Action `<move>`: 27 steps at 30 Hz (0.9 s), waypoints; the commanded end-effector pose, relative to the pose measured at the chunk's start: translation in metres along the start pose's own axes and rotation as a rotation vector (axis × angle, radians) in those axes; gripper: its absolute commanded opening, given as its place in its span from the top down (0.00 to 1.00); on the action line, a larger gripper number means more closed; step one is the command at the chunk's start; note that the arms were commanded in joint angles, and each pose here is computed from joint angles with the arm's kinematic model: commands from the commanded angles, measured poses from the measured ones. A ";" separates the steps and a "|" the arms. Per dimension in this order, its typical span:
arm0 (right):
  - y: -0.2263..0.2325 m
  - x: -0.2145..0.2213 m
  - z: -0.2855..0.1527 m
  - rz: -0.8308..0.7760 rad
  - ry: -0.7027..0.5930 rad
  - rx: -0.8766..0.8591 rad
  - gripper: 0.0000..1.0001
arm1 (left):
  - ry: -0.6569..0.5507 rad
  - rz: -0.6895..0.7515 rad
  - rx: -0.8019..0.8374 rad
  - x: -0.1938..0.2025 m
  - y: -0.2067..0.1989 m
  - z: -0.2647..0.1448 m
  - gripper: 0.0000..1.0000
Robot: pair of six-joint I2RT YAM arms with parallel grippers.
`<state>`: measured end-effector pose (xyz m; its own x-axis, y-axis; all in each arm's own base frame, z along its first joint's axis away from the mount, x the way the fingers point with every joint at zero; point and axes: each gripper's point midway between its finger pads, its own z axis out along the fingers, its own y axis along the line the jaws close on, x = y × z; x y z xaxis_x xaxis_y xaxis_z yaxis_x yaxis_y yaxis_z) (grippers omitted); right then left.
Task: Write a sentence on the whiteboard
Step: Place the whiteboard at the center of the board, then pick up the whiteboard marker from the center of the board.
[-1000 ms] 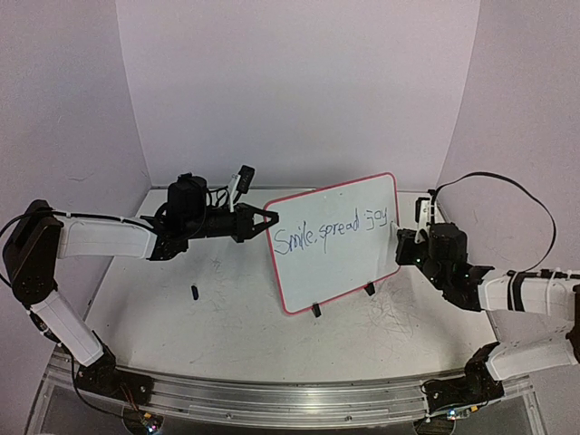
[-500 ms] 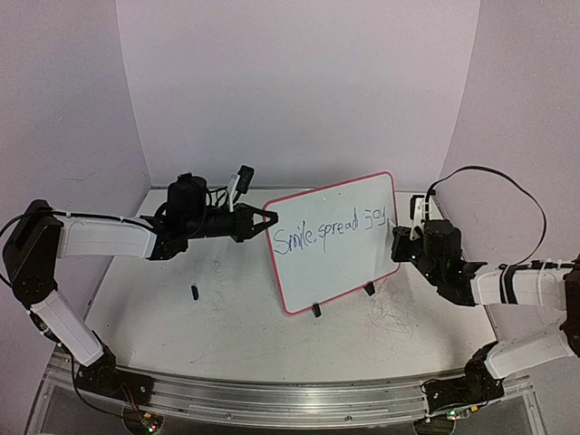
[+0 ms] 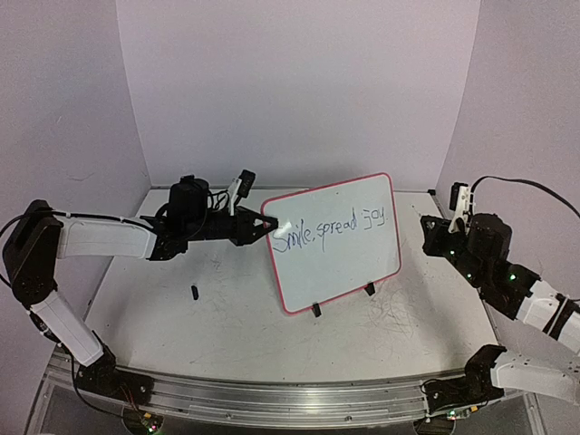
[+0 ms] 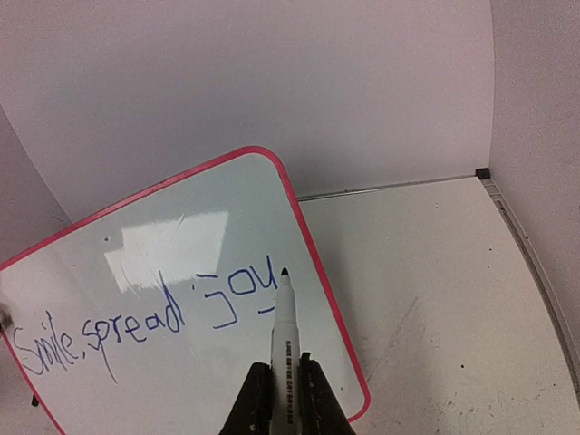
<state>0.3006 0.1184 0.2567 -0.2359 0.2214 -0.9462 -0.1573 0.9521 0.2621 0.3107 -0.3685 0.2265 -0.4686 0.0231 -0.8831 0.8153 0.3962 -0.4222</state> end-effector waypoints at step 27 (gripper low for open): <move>0.109 0.040 -0.017 0.012 0.163 -0.459 1.00 | 0.167 -0.531 -0.853 0.099 0.064 -0.185 0.16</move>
<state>0.2616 0.2017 0.2304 -0.4541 0.1736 -0.8739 -0.4746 0.7830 0.4022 0.2682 -0.2078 0.2083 -0.6871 -0.2411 -0.6854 0.2190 0.8308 -0.5118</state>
